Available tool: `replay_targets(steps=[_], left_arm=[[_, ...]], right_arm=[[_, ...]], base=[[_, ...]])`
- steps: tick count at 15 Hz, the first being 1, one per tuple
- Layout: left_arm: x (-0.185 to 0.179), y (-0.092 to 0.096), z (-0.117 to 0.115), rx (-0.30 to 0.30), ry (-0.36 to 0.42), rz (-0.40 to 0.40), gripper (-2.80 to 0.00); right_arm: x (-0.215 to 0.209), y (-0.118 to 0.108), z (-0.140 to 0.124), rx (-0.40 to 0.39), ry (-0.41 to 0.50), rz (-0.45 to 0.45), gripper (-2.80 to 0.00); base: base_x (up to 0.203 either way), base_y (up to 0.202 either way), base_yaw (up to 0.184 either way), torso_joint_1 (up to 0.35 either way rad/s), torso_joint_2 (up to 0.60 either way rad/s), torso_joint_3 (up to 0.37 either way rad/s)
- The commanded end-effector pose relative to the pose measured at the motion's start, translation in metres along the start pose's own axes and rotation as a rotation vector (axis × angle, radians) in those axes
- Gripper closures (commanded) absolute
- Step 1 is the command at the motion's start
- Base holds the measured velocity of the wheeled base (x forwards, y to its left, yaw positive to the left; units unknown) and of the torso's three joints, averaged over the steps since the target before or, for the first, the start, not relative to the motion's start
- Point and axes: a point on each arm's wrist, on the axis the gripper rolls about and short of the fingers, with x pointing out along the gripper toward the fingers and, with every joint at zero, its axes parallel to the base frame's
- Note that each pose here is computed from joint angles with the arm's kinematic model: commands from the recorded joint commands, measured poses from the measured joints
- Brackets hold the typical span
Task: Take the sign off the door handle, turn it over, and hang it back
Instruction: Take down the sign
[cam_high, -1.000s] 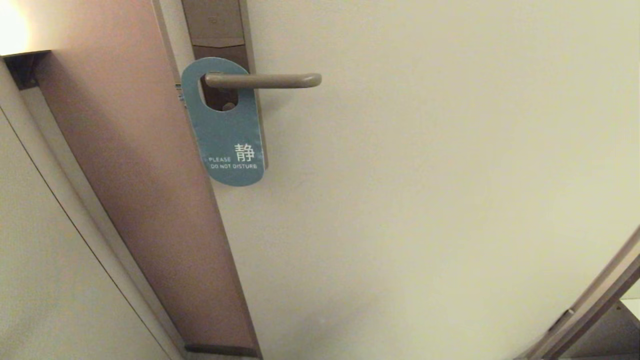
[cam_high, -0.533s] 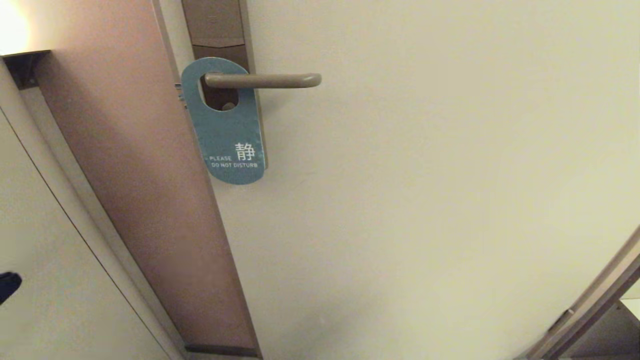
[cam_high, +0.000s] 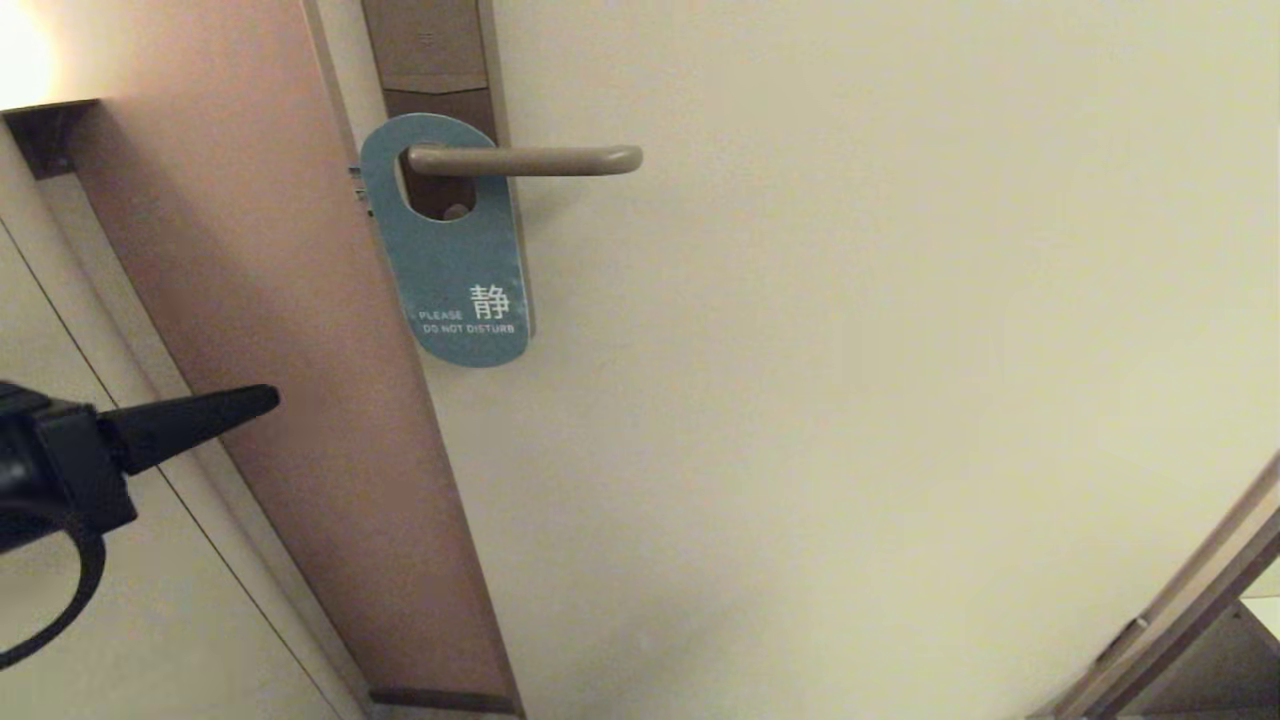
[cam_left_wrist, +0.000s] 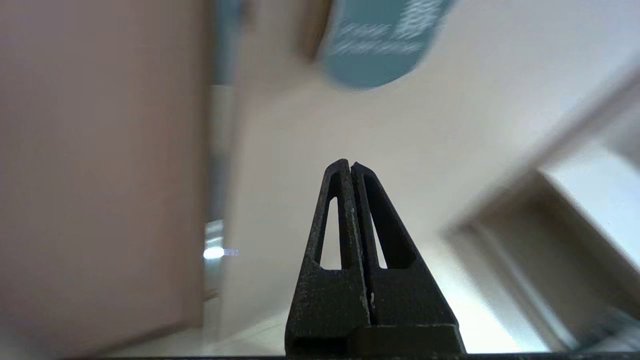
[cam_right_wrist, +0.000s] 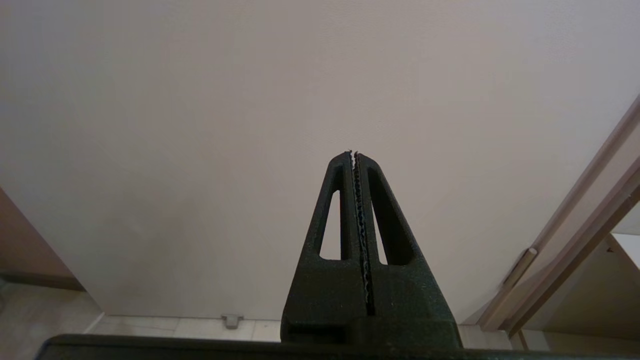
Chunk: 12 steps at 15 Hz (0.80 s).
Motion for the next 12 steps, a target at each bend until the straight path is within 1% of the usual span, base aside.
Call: replay_targets(steps=[1, 3, 5, 6, 10, 12], left_arm=[[0.031, 0.029, 0.003, -0.047, 0.074, -0.169, 0.0], [0.039, 0.05, 0.012, -0.015, 0.061, -0.37, 0.0], [0.036, 0.066, 0.017, 0.004, 0.064, -0.575, 0.0], [0.035, 0.073, 0.019, 0.007, 0.067, -0.634, 0.0], [0.04, 0.08, 0.022, 0.01, 0.073, -0.685, 0.0], [0.046, 0.086, 0.022, 0.014, 0.073, -0.692, 0.0]], right_arm=[[0.0, 0.0, 0.0, 0.0, 0.0, -0.001, 0.0], [0.0, 0.0, 0.0, 0.0, 0.0, 0.0, 0.0], [0.0, 0.0, 0.0, 0.0, 0.0, -0.001, 0.0], [0.0, 0.0, 0.0, 0.0, 0.0, 0.0, 0.0], [0.0, 0.0, 0.0, 0.0, 0.0, -0.001, 0.0], [0.0, 0.0, 0.0, 0.0, 0.0, 0.0, 0.0]], base=[[0.0, 0.0, 0.0, 0.0, 0.0, 0.0], [0.0, 0.0, 0.0, 0.0, 0.0, 0.0], [0.0, 0.0, 0.0, 0.0, 0.0, 0.0], [0.0, 0.0, 0.0, 0.0, 0.0, 0.0], [0.0, 0.0, 0.0, 0.0, 0.0, 0.0], [0.0, 0.0, 0.0, 0.0, 0.0, 0.0]])
